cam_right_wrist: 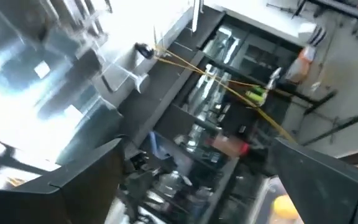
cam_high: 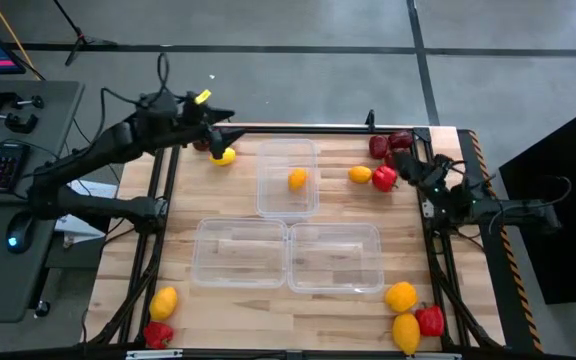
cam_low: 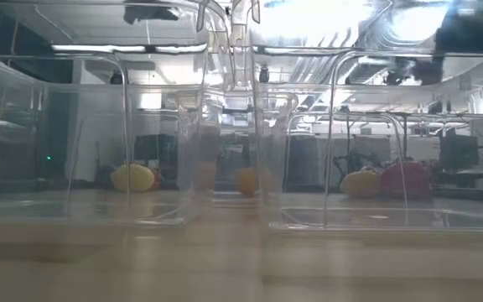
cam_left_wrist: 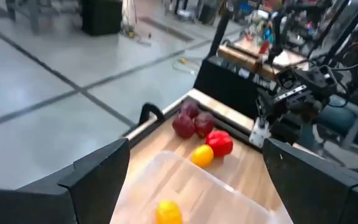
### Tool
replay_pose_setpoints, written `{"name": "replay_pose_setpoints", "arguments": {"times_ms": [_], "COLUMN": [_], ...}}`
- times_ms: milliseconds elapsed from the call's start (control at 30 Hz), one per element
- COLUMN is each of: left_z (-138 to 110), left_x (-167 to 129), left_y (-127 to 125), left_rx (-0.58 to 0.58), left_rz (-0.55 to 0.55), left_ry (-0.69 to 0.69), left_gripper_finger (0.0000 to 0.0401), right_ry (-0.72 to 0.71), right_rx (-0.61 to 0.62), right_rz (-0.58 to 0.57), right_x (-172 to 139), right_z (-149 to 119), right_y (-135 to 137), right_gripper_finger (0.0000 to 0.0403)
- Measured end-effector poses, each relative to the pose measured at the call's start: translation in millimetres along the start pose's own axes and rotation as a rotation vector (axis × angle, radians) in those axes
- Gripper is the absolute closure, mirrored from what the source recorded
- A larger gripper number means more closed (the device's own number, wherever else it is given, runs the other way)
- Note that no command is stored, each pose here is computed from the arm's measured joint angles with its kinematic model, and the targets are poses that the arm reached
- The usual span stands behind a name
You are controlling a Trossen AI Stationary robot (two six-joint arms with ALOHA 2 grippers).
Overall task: Sort produce into baskets
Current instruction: Put the yellow lemon into the top center transparent bin
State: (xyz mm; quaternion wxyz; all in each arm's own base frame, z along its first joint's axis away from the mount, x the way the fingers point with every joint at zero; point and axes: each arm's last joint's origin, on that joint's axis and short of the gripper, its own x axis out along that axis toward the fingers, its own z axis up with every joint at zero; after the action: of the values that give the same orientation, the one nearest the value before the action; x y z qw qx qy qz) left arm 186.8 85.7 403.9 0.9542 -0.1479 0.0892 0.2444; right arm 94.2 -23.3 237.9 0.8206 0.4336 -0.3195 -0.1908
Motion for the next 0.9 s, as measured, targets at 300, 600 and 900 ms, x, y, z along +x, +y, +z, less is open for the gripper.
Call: {"name": "replay_pose_setpoints", "arguments": {"times_ms": [300, 600, 900], "left_z": [-38, -51, -44], "left_x": [12, 16, -3], "left_y": [10, 12, 8], "left_rx": [-0.105, -0.133, -0.124], "left_rz": [-0.001, -0.036, -0.095], "left_ry": [-0.040, 0.013, -0.037], "left_gripper_finger": [0.0046, 0.0046, 0.0046], "right_ry": [0.628, 0.983, 1.471], "right_rx": [-0.184, -0.603, -0.712], "right_rz": [-0.566, -0.808, -0.877], "right_x": [65, 128, 168], "right_z": [-10, -2, -9], "right_y": [-4, -33, -81], "right_gripper_finger": [0.0011, 0.0011, 0.0011]}}
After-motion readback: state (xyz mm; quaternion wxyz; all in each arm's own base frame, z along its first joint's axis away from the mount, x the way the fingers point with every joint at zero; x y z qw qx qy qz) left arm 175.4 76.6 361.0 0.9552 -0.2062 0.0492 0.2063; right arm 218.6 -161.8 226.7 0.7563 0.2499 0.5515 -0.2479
